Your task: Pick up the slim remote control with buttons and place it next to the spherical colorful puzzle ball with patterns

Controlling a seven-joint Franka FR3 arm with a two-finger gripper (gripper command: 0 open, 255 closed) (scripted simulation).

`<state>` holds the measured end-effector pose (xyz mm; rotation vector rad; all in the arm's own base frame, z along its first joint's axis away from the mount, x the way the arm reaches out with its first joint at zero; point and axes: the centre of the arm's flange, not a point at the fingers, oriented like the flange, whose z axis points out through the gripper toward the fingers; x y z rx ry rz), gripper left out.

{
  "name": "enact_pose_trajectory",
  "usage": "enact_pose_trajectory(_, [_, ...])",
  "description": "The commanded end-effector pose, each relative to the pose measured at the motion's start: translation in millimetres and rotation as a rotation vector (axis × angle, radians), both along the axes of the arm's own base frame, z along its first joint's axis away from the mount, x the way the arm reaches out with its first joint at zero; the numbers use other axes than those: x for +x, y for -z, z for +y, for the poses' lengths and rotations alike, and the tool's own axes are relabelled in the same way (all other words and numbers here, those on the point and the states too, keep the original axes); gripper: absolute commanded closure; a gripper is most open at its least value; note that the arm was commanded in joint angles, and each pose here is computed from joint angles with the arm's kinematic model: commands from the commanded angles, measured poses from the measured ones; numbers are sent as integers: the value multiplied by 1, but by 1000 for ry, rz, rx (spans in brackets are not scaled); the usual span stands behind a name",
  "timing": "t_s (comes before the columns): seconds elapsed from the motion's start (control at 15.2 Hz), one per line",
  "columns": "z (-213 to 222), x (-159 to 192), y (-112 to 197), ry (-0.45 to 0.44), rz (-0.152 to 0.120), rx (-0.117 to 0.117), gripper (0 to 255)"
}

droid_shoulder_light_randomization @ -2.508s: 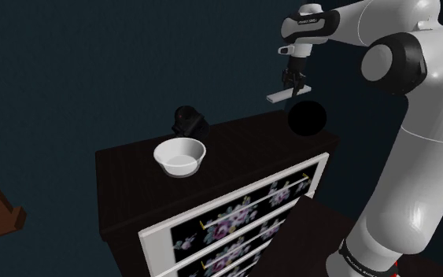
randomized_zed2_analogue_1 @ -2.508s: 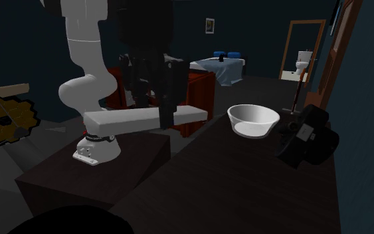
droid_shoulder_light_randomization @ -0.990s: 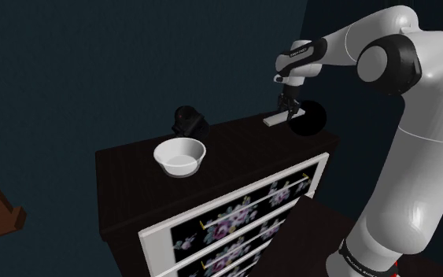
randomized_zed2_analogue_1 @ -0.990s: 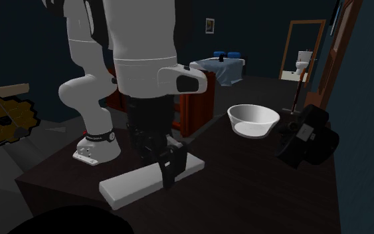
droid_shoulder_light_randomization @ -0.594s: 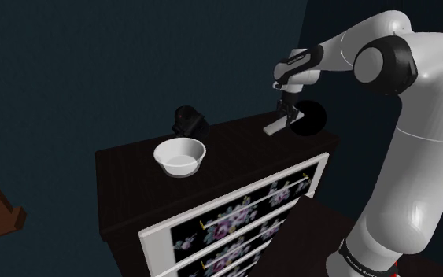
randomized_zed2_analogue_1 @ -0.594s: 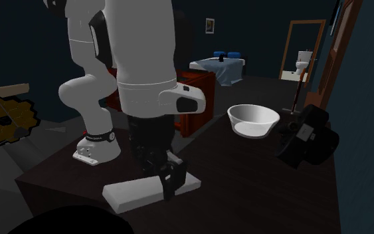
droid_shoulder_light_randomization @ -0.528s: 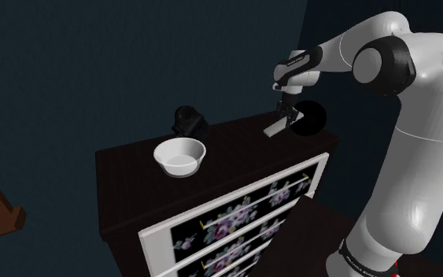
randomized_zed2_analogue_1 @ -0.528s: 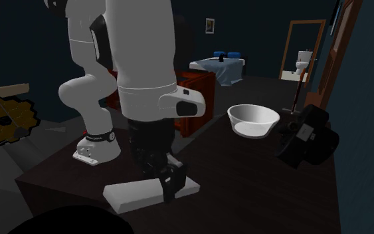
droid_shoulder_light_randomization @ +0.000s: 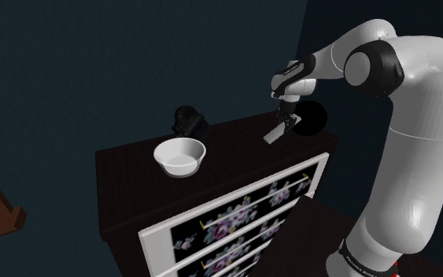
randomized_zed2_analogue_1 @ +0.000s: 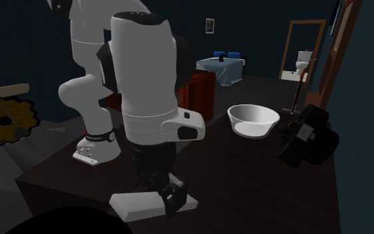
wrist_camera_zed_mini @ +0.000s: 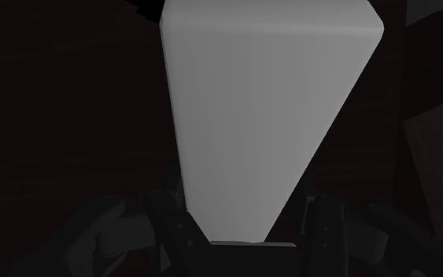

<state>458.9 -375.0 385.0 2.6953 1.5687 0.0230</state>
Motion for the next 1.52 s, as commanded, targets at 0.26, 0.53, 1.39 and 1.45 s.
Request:
enact_pose_trajectory(0.26, [1,-1,35,0,6,3,255])
enact_pose_trajectory(0.53, [1,-1,46,0,6,3,255])
enact_pose_trajectory(1.39, [1,-2,20,0,6,3,0])
enact_pose_trajectory(1.45, [1,-2,6,0,6,3,0])
